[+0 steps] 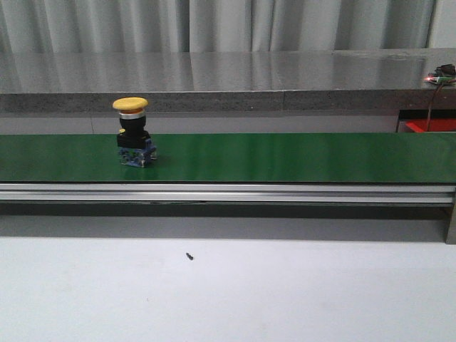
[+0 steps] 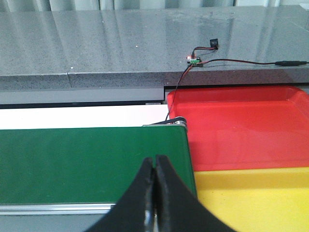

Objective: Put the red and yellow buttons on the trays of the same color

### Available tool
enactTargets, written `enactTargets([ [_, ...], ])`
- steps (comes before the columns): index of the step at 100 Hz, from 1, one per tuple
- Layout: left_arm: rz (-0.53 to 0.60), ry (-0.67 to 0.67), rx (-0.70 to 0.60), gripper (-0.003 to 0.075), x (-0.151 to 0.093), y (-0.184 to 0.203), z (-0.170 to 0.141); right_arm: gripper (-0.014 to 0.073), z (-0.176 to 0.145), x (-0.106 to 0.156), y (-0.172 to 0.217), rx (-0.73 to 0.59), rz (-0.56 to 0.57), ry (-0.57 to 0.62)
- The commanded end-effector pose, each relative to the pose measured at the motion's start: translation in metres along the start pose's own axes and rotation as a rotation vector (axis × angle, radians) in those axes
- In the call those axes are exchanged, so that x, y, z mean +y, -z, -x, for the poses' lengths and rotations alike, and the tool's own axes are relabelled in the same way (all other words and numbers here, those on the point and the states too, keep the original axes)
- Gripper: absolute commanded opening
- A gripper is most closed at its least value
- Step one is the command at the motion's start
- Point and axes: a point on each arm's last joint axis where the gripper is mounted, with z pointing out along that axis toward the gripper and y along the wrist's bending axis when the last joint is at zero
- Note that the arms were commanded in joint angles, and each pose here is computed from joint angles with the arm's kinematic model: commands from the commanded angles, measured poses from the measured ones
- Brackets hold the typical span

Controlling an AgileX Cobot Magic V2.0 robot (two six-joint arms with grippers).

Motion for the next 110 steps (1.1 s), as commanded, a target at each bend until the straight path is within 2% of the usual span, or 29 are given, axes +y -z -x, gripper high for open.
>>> enactTargets([
  [1, -0.013, 0.000, -0.065, -0.0020, -0.003, 0.006, 0.009, -0.0055, 0.032, 0.003, -0.002, -0.109, 0.009, -0.004],
  [23, -0.014, 0.000, -0.058, -0.0020, -0.003, 0.006, 0.008, -0.0048, 0.073, 0.006, -0.020, 0.055, 0.004, -0.003],
  [45, -0.014, 0.000, -0.060, -0.0020, -0.003, 0.006, 0.008, 0.0076, 0.098, 0.029, -0.054, 0.201, 0.116, 0.030],
  [61, -0.014, 0.000, -0.060, -0.0020, -0.003, 0.006, 0.008, 0.0245, 0.107, 0.058, -0.085, 0.355, 0.217, 0.079],
  [66, -0.014, 0.000, -0.060, -0.0020, -0.003, 0.006, 0.008, 0.0323, 0.110, 0.068, -0.094, 0.387, 0.246, 0.093],
  [78, -0.014, 0.000, -0.060, -0.0020, -0.003, 0.006, 0.008, 0.0575, 0.115, 0.094, -0.115, 0.456, 0.318, 0.098],
  [85, -0.014, 0.000, -0.060, -0.0020, -0.003, 0.006, 0.008, 0.0669, 0.116, 0.109, -0.127, 0.510, 0.350, 0.115],
  [110, -0.014, 0.000, -0.060, -0.0020, -0.003, 0.006, 0.008, 0.0642, 0.119, 0.169, -0.159, 0.686, 0.459, 0.197],
])
